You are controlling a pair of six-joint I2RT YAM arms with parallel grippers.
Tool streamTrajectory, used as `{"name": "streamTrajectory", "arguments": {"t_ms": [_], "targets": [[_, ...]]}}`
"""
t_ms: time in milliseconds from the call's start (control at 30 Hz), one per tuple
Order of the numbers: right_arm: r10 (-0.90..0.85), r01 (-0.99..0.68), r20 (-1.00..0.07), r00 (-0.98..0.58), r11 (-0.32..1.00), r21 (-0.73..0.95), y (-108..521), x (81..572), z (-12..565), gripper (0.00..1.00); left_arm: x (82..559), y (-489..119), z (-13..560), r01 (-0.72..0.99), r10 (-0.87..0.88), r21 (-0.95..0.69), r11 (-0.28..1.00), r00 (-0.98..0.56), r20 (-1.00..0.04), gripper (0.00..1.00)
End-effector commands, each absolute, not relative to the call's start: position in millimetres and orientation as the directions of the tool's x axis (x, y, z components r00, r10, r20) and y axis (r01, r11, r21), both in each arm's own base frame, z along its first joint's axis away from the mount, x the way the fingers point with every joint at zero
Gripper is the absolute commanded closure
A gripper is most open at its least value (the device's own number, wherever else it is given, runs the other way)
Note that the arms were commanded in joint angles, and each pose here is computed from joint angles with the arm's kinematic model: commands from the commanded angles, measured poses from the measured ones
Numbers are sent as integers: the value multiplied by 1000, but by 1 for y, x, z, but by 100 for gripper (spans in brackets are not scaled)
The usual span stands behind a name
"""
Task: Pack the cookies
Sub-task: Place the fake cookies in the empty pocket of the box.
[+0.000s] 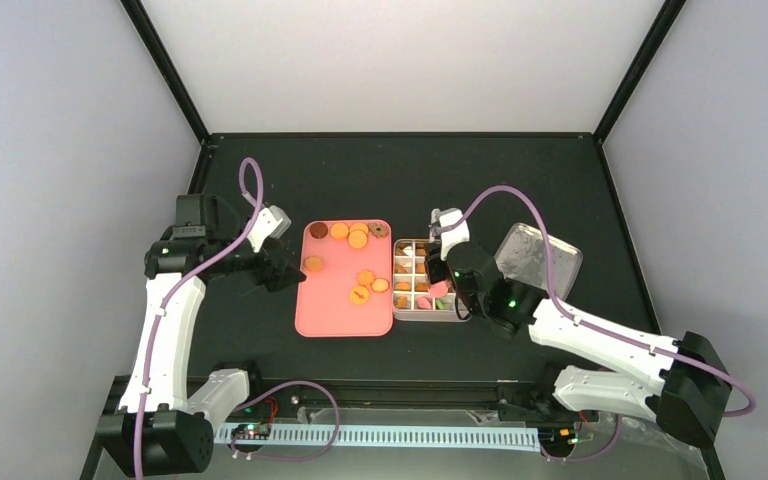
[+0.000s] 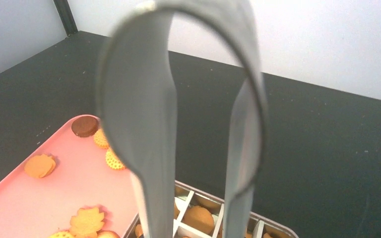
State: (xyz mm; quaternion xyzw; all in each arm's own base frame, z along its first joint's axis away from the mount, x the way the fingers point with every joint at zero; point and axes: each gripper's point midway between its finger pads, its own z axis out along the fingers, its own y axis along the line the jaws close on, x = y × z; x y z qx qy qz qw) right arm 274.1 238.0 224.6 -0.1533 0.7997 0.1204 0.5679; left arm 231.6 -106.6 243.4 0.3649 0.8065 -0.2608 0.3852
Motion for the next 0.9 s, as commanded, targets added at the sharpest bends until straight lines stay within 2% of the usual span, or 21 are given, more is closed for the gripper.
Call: {"name": "streamTrajectory", "arguments": {"t_ms": [0,567,767,867], "targets": [[-76,-361,-973,-219,933,8,242,285,261,65,230,-108,254,804,408,-107,584,-405,-819,1],[-138,-333,-951,-277,942,-40,241,289,216,64,228,-107,250,808,423,-100,580,-405,-811,1],[-112,-297,-956,-272,955,-28,221,281,221,77,228,-107,251,809,421,-101,580,-404,-812,2],[-102,-287,-960,-262,958,-23,213,276,224,80,228,-107,252,809,422,-98,579,-400,-814,1]]}}
